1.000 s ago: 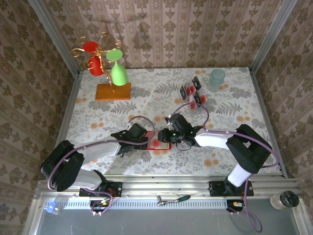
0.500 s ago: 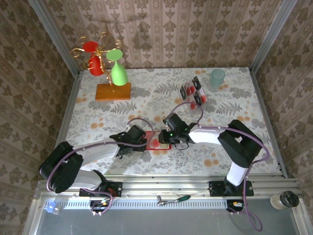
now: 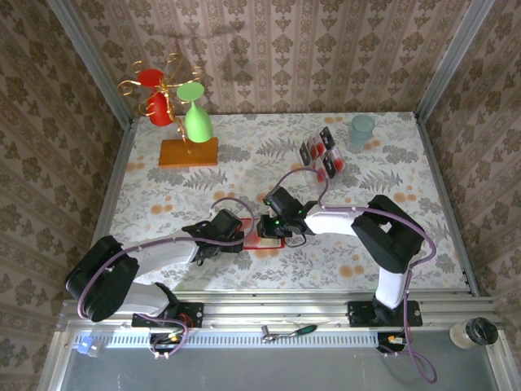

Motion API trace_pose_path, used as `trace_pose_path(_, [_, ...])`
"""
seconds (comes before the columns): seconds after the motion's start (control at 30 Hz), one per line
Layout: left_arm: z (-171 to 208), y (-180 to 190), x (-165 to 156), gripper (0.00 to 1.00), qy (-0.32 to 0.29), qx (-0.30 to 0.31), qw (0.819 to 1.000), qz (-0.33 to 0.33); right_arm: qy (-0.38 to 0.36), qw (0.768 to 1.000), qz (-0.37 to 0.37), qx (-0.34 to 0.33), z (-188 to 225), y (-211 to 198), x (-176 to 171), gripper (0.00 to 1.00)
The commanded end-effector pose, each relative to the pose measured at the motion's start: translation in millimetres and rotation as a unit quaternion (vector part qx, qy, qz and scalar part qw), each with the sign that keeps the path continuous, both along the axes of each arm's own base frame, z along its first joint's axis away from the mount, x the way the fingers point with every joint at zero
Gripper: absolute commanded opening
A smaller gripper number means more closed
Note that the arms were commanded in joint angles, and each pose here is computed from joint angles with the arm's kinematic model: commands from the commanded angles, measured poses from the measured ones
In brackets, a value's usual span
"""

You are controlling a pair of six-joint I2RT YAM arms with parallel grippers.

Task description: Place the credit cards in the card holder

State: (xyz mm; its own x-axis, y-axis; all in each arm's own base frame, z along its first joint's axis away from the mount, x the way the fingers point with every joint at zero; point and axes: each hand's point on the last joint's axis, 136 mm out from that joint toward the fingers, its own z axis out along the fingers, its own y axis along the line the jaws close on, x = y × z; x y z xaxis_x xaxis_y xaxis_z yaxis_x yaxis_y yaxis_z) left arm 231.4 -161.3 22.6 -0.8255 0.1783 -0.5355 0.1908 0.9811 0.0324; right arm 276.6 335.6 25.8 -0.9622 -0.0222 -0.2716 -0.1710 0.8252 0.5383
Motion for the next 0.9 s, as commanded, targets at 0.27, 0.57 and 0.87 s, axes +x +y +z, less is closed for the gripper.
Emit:
trace_pose_path(0.27, [30, 10, 9, 1.0, -0.027, -0.04, 0.998, 0.029, -0.003, 1.0, 0.023, -0.009, 7, 12, -6, 0.16])
trace_pose_path(0.57, [18, 19, 8, 1.0, -0.009, -0.033, 0.999, 0.036, -0.016, 0.999, 0.001, -0.04, 5, -17, -10, 0.27])
trace_pose_path(0.87, [12, 19, 6, 1.0, -0.004, -0.034, 0.999, 0.036, 0.004, 0.998, -0.013, -0.069, -18, -46, -17, 0.26])
